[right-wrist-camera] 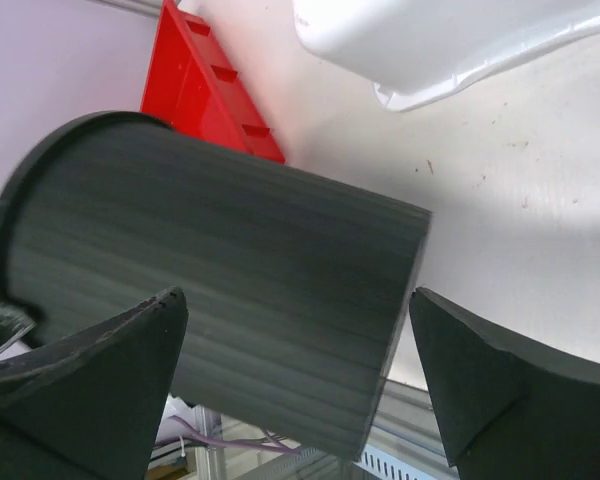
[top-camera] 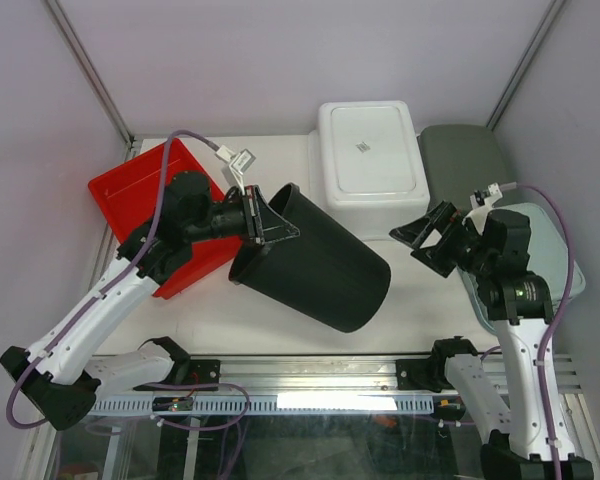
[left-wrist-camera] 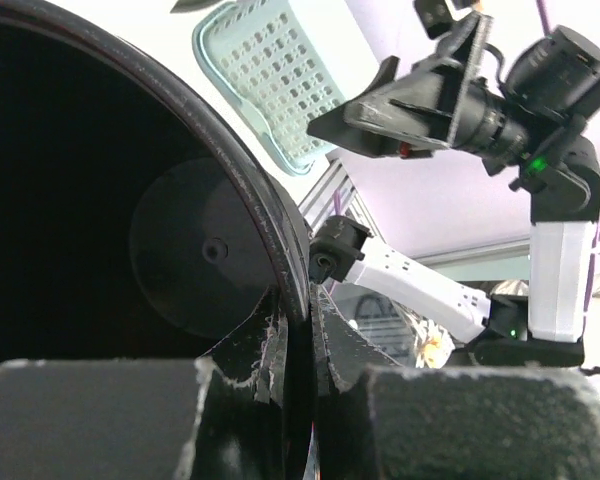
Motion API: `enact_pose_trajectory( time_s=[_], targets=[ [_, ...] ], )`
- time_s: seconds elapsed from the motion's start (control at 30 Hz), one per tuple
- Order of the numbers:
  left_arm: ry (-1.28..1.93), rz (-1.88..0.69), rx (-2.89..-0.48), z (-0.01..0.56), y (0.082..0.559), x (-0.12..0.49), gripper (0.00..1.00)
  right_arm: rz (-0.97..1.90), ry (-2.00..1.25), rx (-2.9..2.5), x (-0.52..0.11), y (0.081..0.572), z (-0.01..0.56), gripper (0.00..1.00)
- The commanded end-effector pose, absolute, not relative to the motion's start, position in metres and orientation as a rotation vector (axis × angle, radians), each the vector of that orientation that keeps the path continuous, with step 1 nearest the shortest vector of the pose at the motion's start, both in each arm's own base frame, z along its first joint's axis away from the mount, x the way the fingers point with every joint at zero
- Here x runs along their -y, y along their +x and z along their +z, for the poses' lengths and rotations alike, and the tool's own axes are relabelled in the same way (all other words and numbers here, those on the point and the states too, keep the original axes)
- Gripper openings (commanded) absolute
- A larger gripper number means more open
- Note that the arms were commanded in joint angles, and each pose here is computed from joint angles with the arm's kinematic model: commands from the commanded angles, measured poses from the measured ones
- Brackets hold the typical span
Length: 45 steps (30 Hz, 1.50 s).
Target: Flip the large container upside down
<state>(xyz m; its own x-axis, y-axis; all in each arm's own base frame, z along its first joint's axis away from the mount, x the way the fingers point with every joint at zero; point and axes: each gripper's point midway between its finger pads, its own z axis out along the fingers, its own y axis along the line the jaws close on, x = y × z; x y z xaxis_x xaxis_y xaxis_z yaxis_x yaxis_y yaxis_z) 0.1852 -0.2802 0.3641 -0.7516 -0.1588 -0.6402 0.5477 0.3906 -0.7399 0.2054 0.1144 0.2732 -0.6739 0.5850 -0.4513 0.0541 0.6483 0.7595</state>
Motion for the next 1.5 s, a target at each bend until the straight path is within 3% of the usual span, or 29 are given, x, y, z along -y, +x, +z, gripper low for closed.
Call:
enact_pose_trajectory(
  time_s=[0.0,0.37,0.57,0.83,1.07,1.47],
  targets=[
    [0.277,-1.569,-1.836,0.393,0.182,0.294,0.00,1.088,0.451,-2.122,-0.127,0.184,0.279,0.97],
    [0.068,-1.663,-1.801,0.373,0.195,0.299,0.00,0.707,0.523,-2.242,-0.083,0.150,0.240,0.95],
    [-0.004,-1.695,-1.828,0.358,0.198,0.301,0.00,0.800,0.548,-2.264,-0.094,0.140,0.226,0.94],
    [-0.044,-1.843,-1.858,0.340,0.194,0.313,0.00,1.186,0.622,-2.084,-0.129,0.141,0.243,0.87],
    [-0.049,-1.844,-1.870,0.335,0.196,0.315,0.00,1.214,0.645,-2.066,-0.130,0.140,0.237,0.87],
    [-0.060,-1.817,-1.960,0.302,0.202,0.323,0.00,1.256,0.591,-1.949,-0.131,0.131,0.278,0.86]
  ],
)
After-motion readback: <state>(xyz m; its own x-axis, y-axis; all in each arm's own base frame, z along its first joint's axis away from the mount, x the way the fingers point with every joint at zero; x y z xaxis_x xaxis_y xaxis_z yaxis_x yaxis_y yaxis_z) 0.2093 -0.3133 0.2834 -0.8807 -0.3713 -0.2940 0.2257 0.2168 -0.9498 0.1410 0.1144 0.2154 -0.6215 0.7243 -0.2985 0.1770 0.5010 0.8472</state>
